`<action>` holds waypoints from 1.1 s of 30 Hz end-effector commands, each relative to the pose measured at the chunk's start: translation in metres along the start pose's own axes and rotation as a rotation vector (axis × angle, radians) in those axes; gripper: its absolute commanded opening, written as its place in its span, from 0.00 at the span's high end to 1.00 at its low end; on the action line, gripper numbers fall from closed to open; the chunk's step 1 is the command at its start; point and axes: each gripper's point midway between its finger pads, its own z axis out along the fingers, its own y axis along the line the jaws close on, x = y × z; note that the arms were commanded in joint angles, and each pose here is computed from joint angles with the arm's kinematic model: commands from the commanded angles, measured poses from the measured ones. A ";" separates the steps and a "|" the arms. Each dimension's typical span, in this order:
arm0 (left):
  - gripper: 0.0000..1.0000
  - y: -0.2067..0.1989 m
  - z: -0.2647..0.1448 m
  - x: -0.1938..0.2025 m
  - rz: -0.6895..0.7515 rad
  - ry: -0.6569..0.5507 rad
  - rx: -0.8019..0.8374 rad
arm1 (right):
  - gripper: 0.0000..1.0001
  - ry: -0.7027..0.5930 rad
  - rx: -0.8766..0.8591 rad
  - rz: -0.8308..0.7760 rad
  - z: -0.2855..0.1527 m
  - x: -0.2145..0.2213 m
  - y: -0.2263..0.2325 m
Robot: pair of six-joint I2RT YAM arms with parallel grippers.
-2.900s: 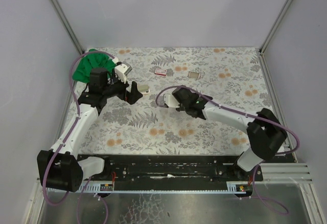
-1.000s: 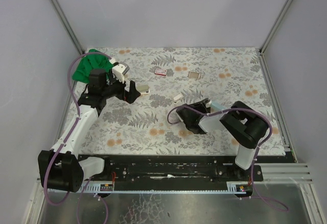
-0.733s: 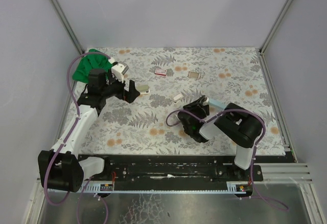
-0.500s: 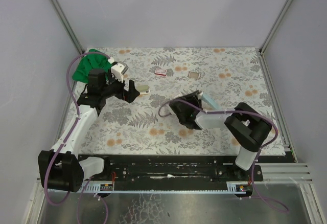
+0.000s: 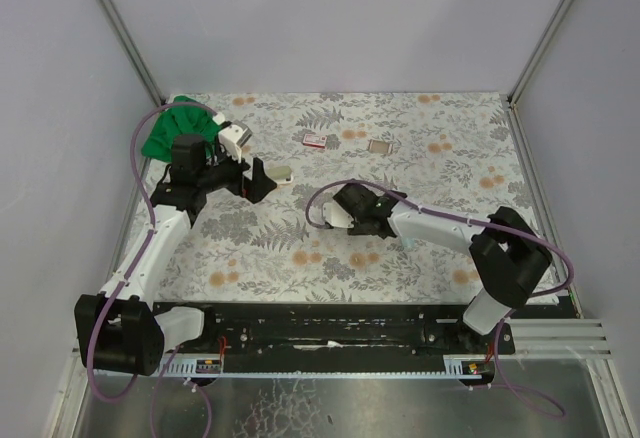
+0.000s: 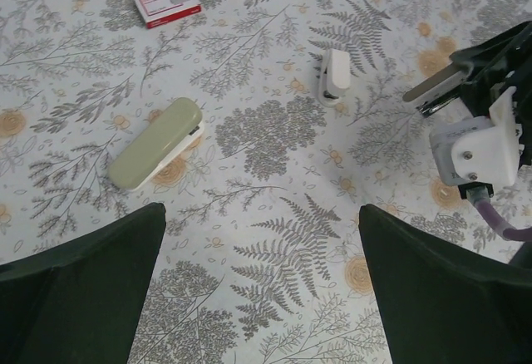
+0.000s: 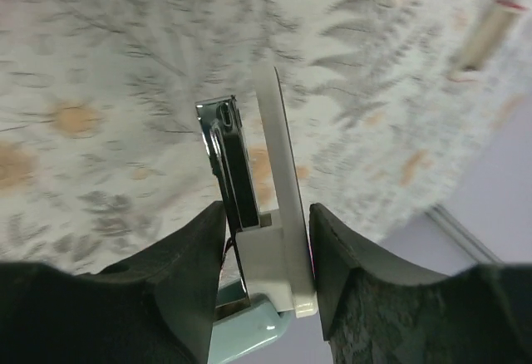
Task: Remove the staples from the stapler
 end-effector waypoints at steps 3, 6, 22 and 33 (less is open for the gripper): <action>0.00 -0.025 -0.005 -0.012 0.079 -0.060 0.145 | 0.49 -0.240 -0.356 0.168 -0.038 -0.032 0.034; 0.00 -0.036 -0.005 -0.010 0.089 -0.060 0.214 | 0.48 -0.315 -0.480 0.208 -0.051 -0.040 0.045; 0.00 -0.039 0.016 -0.004 0.078 -0.021 0.168 | 0.36 -0.401 -0.516 0.312 -0.062 -0.022 0.031; 0.00 -0.024 0.020 0.008 0.091 0.018 0.101 | 0.15 -0.512 -0.391 0.297 -0.088 -0.012 0.017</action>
